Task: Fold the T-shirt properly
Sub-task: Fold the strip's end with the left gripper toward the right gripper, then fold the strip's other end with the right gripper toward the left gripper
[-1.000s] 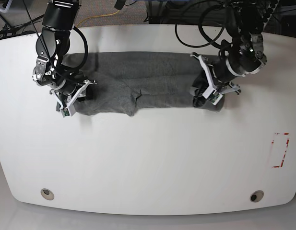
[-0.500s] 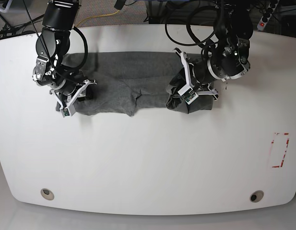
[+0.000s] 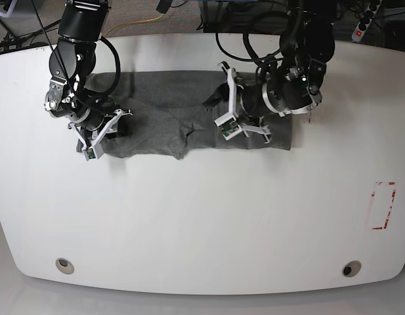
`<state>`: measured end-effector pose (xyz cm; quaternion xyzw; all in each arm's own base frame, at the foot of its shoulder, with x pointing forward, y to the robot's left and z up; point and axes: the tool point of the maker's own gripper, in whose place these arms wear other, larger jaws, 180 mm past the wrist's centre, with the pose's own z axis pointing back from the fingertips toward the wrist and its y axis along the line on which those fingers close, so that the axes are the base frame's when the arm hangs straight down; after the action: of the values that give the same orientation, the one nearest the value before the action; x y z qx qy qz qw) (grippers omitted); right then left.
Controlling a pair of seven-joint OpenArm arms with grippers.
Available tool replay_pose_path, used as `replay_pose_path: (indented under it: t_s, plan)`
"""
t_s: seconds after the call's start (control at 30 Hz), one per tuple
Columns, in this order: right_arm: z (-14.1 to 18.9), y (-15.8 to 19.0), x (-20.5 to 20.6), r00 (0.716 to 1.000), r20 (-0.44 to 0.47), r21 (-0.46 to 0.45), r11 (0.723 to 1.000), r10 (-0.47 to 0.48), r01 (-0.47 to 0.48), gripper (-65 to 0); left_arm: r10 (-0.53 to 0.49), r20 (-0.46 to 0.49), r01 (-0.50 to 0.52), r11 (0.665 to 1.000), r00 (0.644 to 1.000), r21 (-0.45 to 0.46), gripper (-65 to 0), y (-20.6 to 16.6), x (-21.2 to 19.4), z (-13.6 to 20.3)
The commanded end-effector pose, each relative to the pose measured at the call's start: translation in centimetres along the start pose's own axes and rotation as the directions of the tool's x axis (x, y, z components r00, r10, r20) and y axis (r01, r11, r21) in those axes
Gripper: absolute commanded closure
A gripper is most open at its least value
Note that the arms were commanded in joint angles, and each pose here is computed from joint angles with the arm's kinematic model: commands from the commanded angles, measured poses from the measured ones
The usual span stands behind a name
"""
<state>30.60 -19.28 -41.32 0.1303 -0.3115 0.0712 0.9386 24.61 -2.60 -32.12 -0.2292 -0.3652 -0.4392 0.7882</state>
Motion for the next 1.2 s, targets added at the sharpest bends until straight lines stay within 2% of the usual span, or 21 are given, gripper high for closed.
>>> replay_pose_path:
  t_s: [0.0,0.13,0.27,0.37,0.47,0.57,0.7,0.8,0.83,0.9,1.17]
  plan:
    - [0.6,-0.2,1.8,0.999,0.048,-0.006,1.0,0.02,-0.019,-17.8,-0.034,0.072,0.034,0.999,0.997,-0.004,-25.8,-0.4,2.2,0.5]
    - [1.6,0.6,3.7,0.993,0.117,0.02,0.999,0.022,-0.025,-17.9,-0.023,0.084,0.02,0.999,0.996,0.043,-25.7,0.9,2.3,1.5]
    - [2.8,0.4,4.6,0.987,0.155,0.066,0.997,-0.04,0.03,-19.8,0.05,0.071,-0.062,0.984,0.996,0.164,-25.7,4.9,0.3,3.7]
    - [4.0,-0.9,5.2,0.973,0.201,0.075,0.992,-0.113,0.1,-31.5,0.121,0.028,-0.124,0.964,0.992,0.235,-25.7,6.8,-2.8,5.4]
    - [5.5,-2.0,5.6,0.947,0.25,0.114,0.978,-0.2,0.176,-46.8,0.171,-0.012,-0.161,0.945,0.985,0.284,-25.7,8.0,-5.5,6.9]
    - [7.2,-3.9,5.4,0.92,0.289,0.12,0.963,-0.266,0.241,-55.0,0.206,-0.059,-0.18,0.94,0.977,0.291,-25.7,8.2,-7.7,7.3]
    - [8.2,-6.5,4.0,0.889,0.298,0.121,0.937,-0.348,0.326,-56.3,0.253,-0.095,-0.216,0.932,0.963,0.291,-22.9,8.2,-9.9,7.2]
    - [8.2,-8.3,2.3,0.864,0.28,0.121,0.908,-0.42,0.402,-56.3,0.327,-0.077,-0.285,0.9,0.942,0.328,-8.8,9.5,-11.6,7.9]
    - [8.2,-8.7,1.7,0.859,0.272,0.117,0.901,-0.433,0.417,-56.3,0.338,-0.068,-0.299,0.895,0.939,0.33,-6.5,9.6,-11.9,7.8]
    - [8.0,-9.1,0.5,0.85,0.254,0.113,0.887,-0.462,0.448,-56.3,0.362,-0.053,-0.327,0.889,0.931,0.32,-5.7,9.7,-12.5,7.4]
    - [6.9,-7.8,-2.2,0.849,0.191,0.12,0.871,-0.492,0.477,-56.3,0.381,-0.056,-0.346,0.884,0.923,0.314,-5.7,9.5,-13.2,7.1]
